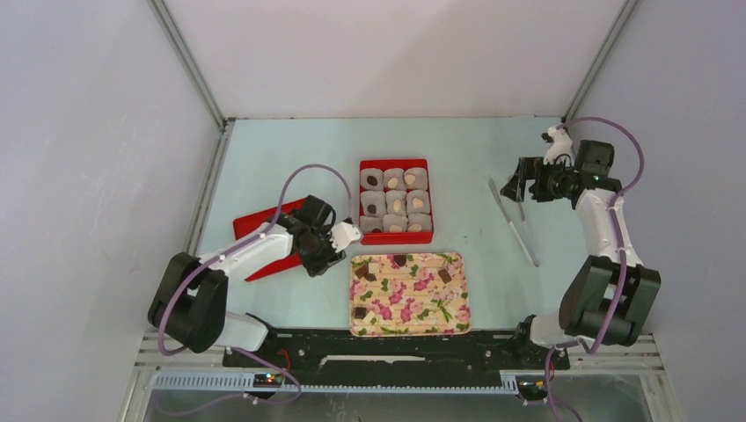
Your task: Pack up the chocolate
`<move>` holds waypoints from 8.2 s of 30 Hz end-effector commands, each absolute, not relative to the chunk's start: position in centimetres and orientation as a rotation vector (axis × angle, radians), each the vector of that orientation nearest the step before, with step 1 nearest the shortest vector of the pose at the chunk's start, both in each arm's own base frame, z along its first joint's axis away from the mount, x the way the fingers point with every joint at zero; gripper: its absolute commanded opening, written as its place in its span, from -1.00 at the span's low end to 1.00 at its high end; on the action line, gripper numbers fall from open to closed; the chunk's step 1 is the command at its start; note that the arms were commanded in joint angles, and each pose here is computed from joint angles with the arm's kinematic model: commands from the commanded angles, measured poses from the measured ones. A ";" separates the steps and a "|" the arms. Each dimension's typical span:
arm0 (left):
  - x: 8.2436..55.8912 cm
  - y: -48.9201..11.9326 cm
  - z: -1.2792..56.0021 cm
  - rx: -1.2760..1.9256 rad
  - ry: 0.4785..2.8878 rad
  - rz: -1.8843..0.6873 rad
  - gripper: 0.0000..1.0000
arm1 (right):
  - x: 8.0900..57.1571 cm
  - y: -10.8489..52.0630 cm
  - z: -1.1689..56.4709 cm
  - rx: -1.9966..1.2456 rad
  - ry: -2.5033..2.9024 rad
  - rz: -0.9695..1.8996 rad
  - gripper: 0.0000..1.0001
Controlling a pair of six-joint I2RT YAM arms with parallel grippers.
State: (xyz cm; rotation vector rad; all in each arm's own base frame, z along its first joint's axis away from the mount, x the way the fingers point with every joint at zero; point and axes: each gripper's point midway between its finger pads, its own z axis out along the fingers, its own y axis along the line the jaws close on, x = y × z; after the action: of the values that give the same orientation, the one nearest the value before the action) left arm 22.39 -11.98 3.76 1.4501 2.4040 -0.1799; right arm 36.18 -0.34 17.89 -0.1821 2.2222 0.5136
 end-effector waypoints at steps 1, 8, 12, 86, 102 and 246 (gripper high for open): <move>23.1 -10.0 2.1 1.544 2.369 -0.002 0.07 | 35.9 1.2 18.8 -0.229 2.200 0.597 0.99; 23.5 -9.9 1.0 1.523 2.387 0.029 -0.27 | 36.0 2.1 19.1 -0.294 2.166 0.494 0.99; 23.4 -9.8 0.9 1.532 2.402 0.027 -0.69 | 36.4 2.5 18.6 -0.311 2.179 0.488 0.99; 23.1 -13.2 19.4 1.171 2.260 -0.447 -1.00 | 34.7 7.5 19.3 -0.552 2.096 0.589 0.99; 24.0 -26.3 33.1 0.775 1.811 -1.503 -1.00 | 34.7 8.9 19.0 -0.575 2.086 0.674 0.99; 44.7 -24.3 16.0 0.190 2.270 -1.156 0.06 | 43.7 21.2 10.0 -0.062 2.498 1.470 -0.43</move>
State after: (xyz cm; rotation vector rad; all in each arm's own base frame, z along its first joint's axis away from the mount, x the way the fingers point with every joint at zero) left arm 41.50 -25.08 12.76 0.0698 2.3804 -1.3106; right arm 41.43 21.53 9.27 -0.0129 2.5196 1.5920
